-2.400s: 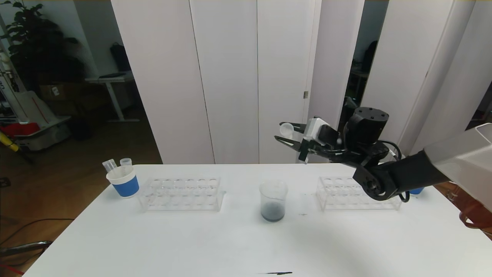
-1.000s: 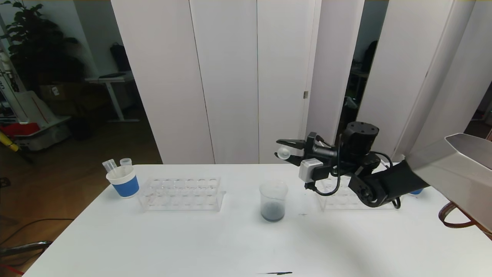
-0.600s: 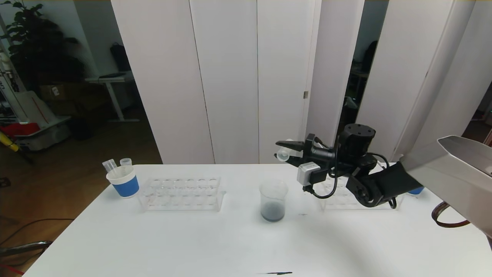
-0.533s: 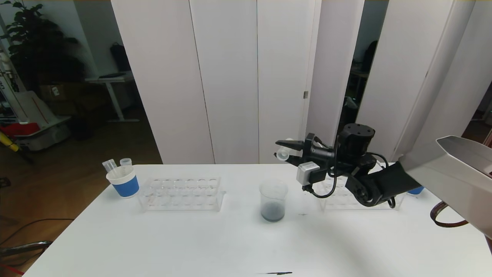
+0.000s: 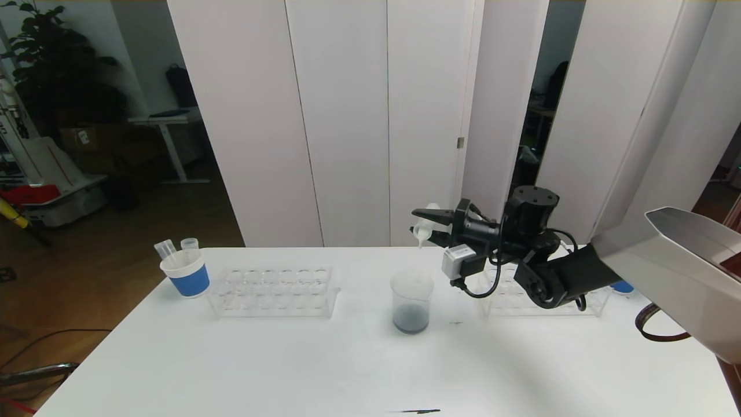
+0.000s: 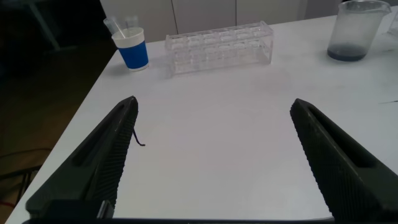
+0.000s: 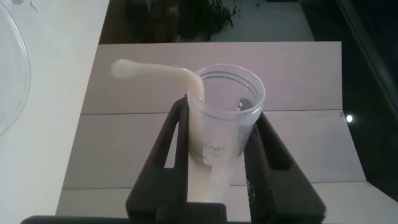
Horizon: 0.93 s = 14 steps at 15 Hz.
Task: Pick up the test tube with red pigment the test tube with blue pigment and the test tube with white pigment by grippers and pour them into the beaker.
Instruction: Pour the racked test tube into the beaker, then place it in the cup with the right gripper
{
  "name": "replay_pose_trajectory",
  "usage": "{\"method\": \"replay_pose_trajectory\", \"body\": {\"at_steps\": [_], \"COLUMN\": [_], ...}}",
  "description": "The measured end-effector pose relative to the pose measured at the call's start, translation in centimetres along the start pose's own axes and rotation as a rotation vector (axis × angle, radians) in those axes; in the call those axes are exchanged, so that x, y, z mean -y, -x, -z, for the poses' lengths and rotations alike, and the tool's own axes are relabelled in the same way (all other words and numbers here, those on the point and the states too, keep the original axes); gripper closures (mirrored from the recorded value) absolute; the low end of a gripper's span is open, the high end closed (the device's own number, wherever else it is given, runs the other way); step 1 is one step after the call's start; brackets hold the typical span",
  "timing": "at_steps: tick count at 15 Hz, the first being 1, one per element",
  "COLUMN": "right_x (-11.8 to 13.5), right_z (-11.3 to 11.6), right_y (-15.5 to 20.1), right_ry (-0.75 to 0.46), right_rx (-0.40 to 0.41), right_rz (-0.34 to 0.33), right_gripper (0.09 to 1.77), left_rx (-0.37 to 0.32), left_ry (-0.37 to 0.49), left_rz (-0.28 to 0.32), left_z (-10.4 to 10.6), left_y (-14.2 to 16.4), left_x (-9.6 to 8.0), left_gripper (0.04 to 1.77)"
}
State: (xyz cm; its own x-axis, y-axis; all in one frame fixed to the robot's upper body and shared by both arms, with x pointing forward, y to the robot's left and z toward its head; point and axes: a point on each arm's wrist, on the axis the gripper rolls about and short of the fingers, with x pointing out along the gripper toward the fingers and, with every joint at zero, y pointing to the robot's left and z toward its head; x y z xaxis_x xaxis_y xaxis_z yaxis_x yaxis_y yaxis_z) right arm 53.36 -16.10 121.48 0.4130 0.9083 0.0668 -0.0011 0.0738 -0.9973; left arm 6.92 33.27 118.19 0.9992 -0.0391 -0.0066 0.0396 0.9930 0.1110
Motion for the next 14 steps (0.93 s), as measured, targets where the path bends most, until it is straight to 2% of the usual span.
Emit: {"method": "replay_pose_trajectory", "body": {"at_steps": [7,10,14], "right_x": [-0.05,0.75,0.77], "right_z": [0.25,0.77,1.04], "right_y": [-0.06,-0.37,-0.60], "right_ry": [0.037,0.103,0.122], "right_rx": [-0.003,-0.004,-0.004], "right_rz": [0.005,0.033,0.042], "right_gripper": [1.27,1.27,1.27], "left_rx": [0.000,0.000,0.000], "left_ry": [0.000,0.000,0.000], "left_rz": [0.000,0.000,0.000], "left_z": [0.00,0.00,0.00], "left_y": [0.00,0.00,0.00], "left_x": [0.00,0.00,0.00], "left_gripper": [0.06,0.06,0.06]}}
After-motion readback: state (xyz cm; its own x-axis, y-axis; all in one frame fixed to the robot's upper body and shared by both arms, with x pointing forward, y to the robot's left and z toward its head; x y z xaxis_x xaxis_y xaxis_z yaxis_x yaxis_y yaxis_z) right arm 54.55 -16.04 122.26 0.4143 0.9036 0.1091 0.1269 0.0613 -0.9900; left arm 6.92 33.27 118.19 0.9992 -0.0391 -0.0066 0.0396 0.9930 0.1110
